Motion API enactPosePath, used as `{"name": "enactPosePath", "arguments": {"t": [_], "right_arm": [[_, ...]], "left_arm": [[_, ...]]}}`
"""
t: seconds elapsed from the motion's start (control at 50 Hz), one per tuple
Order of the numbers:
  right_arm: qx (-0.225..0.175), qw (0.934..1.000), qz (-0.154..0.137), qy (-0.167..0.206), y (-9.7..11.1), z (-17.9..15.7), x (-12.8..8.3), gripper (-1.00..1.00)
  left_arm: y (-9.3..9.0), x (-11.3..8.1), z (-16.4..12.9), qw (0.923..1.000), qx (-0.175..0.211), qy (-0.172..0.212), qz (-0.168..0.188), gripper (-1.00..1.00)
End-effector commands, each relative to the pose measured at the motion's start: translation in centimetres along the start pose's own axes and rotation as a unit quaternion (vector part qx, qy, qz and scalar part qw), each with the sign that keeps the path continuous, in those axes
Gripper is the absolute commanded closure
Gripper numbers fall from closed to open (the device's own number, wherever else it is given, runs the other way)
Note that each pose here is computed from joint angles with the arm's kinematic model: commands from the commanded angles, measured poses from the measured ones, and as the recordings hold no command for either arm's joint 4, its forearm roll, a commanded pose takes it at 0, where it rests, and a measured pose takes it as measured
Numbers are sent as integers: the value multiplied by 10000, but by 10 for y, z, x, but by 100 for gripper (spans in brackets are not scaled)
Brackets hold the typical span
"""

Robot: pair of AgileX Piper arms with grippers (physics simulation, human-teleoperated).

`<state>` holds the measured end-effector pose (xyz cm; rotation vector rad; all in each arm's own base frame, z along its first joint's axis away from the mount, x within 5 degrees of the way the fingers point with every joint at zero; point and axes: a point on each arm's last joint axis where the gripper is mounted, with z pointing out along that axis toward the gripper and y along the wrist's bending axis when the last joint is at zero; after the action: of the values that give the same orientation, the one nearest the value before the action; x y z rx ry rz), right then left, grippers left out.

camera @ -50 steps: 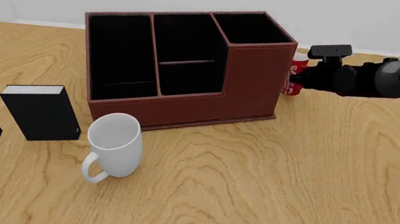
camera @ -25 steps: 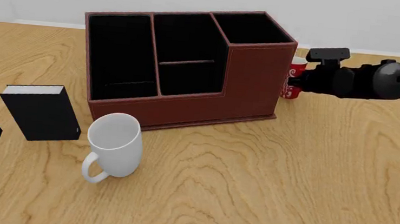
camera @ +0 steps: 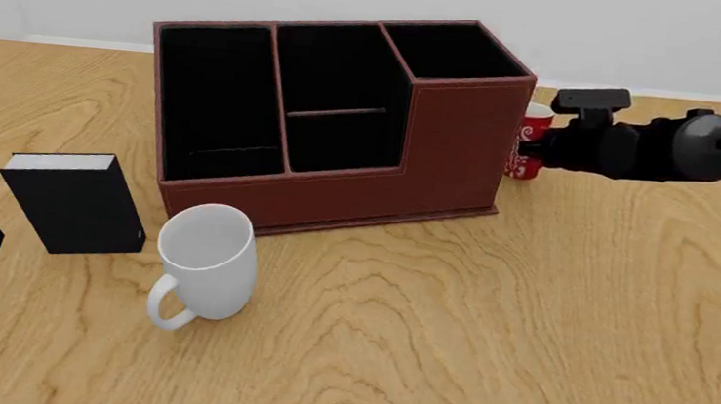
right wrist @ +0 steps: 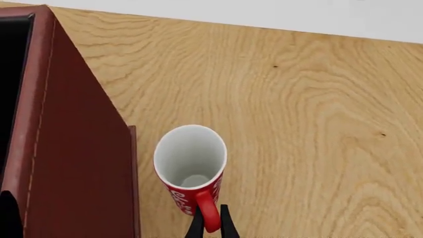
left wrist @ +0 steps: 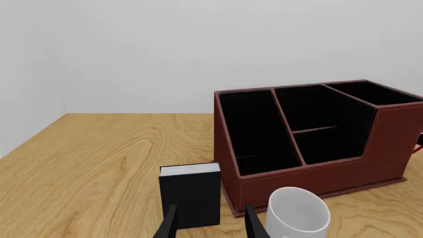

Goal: Pick up the red mug and place it to the right of the caddy.

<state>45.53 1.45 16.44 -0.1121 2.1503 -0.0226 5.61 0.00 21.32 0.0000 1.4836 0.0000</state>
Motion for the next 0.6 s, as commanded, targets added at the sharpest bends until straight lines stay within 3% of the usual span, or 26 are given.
{"name": "enactPosePath", "arguments": {"t": [0.02, 0.52, 0.54, 0.6], "right_arm": [[-54, 9999, 121, 58, 6, -2, 3, 100], [-82, 9997, 205, 89, 10, -9, 13, 100], [-70, 9997, 210, 86, 8, -9, 13, -100], [-68, 9997, 232, 91, 8, -9, 15, -100]], "left_arm": [[0, 0, 0, 10000, 0, 0, 0, -100], [0, 0, 0, 10000, 0, 0, 0, -100], [0, 0, 0, 10000, 0, 0, 0, -100], [0, 0, 0, 10000, 0, 0, 0, -100]]}}
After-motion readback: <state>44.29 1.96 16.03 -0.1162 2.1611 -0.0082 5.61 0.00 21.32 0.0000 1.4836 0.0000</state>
